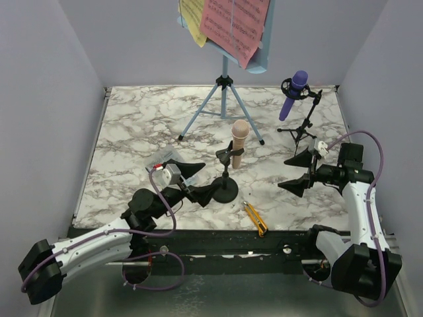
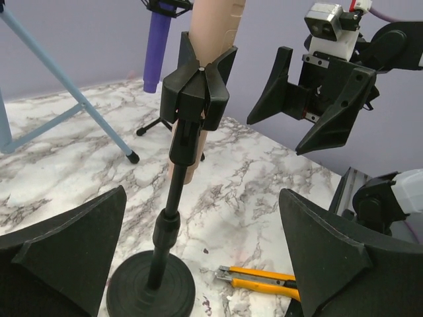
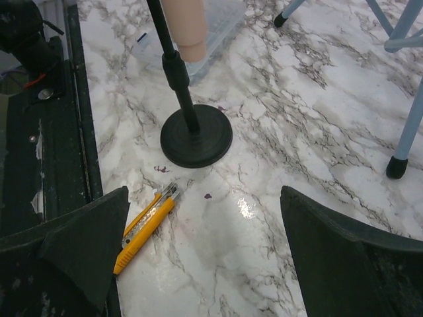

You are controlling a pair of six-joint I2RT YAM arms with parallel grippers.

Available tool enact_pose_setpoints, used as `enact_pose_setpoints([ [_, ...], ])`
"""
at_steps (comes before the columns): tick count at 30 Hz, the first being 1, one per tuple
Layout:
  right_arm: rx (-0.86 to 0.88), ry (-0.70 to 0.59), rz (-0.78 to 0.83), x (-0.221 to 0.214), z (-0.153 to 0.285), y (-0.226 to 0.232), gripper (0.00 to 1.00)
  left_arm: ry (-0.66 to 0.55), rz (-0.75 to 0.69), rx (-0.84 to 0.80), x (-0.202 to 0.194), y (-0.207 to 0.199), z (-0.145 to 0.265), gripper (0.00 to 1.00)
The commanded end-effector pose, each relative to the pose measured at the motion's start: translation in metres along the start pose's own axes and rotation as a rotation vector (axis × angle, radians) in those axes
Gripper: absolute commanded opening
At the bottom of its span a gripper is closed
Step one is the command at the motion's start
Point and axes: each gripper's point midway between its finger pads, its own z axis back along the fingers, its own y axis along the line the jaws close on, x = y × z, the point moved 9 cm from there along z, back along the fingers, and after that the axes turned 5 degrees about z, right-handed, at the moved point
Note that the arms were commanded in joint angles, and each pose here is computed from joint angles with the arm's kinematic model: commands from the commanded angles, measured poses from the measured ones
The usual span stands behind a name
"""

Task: Pack up the instrument practice props
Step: Move the microphone stand with the microphone to the center of the board, then remove the microphone from the microphone stand.

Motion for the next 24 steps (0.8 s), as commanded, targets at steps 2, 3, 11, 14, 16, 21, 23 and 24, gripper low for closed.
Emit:
enact_pose_setpoints([
  [2,0.039,0.01,0.063,0.01,0.001,0.0,1.0,0.097,0.067,0.062,0.008,-0.004,0.009,0.99],
  [3,0.039,0.015,0.077,0.013,0.002,-0.003,1.0,0.105,0.072,0.066,0.011,-0.005,0.01,0.99],
  [11,0.096,-0.134,0.149,0.058,-0.002,-0.022,1.0,0.123,0.078,0.087,0.028,-0.01,0.012,0.99],
  [14,0.136,-0.153,0.147,0.073,-0.009,-0.031,1.0,0.125,0.062,0.084,0.035,-0.012,0.012,0.99],
  [16,0.166,-0.148,0.156,0.08,-0.015,-0.034,1.0,0.122,0.052,0.082,0.042,-0.014,0.012,0.99],
  [21,0.257,-0.073,0.187,0.094,-0.04,-0.036,1.0,0.11,0.032,0.067,0.056,-0.019,0.009,0.99],
  [23,0.285,-0.036,0.243,0.105,-0.058,-0.035,1.0,0.11,0.02,0.062,0.059,-0.02,0.008,0.99],
  [24,0.285,-0.024,0.245,0.109,-0.064,-0.034,1.0,0.112,0.012,0.058,0.059,-0.02,0.007,0.99],
])
